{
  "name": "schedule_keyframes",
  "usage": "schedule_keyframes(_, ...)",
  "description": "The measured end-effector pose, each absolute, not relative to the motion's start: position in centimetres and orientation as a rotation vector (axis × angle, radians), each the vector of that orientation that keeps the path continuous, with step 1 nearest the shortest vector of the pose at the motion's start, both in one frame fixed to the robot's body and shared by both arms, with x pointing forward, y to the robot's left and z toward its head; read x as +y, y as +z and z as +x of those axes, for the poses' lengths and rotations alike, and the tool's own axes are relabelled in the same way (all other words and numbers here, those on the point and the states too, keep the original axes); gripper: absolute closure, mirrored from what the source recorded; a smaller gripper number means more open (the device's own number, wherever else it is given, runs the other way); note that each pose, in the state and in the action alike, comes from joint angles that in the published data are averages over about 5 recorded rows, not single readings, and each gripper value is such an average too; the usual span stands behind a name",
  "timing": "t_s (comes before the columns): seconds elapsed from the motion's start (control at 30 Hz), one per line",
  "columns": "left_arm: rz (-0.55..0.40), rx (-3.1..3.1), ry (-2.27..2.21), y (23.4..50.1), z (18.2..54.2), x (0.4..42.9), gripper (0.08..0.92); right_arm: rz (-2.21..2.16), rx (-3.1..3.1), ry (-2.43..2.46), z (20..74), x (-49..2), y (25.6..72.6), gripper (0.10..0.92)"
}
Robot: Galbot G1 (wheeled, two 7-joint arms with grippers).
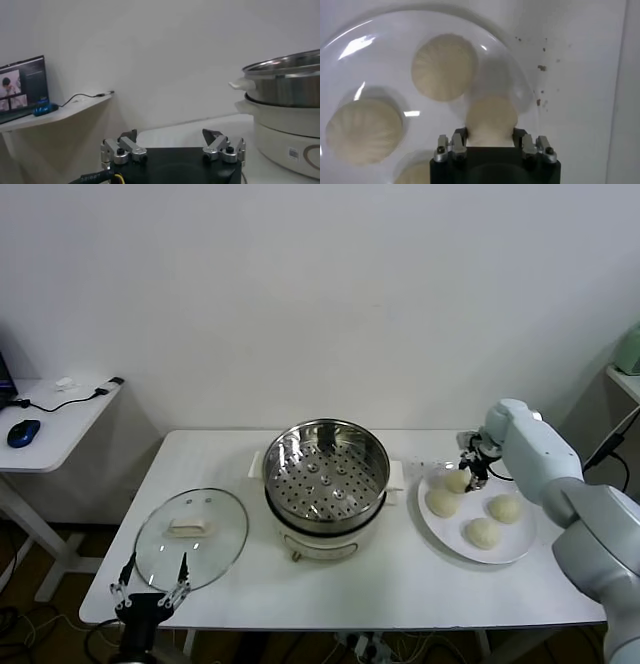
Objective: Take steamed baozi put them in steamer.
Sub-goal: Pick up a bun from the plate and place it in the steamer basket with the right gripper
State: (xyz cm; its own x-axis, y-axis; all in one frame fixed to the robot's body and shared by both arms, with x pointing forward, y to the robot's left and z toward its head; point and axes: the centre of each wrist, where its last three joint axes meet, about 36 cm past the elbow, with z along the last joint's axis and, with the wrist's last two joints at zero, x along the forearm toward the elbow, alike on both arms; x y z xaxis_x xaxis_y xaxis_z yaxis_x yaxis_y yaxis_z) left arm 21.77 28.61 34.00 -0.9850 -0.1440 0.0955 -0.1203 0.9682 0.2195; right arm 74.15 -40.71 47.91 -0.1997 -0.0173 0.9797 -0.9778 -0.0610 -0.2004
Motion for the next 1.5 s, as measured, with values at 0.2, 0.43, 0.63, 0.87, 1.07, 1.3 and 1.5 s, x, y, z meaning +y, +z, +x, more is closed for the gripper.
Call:
schedule_keyframes(0.2,0.207,-3.008,-0.324,34.2,21.4,28.7,0.177,1.223,-1.330,1.491,75.5,-39.6,53.3,0.443)
schedule_keyframes(0.43,0.205,-3.009,-0.321,34.4,20.9,28.6,0.177,1.375,-1.263,1.731,77.7,-33.5,63.7,0.438)
schedule_keyframes(0.63,0.196,-3.007,-0.318,34.4,20.7,28.5,0.177,1.540,-1.072,2.029,77.6,-24.1,72.2,0.437)
schedule_keyframes(0.87,0.186,-3.007,-0.320,34.6,20.7,28.5,0.177,1.701,-0.707,2.324,75.3,-13.0,75.0,0.437)
schedule_keyframes(1.07,0.170,-3.009,-0.321,34.9,20.9,28.2,0.177,1.781,-0.405,2.463,73.6,-6.6,72.4,0.437)
schedule_keyframes(1.3,0.163,-3.003,-0.335,34.9,20.7,28.5,0.177,1.842,-0.151,2.526,72.5,-2.2,67.1,0.437)
schedule_keyframes(1.5,0.174,-3.007,-0.334,35.3,21.0,28.6,0.177,1.864,-0.028,2.530,72.1,-0.1,63.2,0.437)
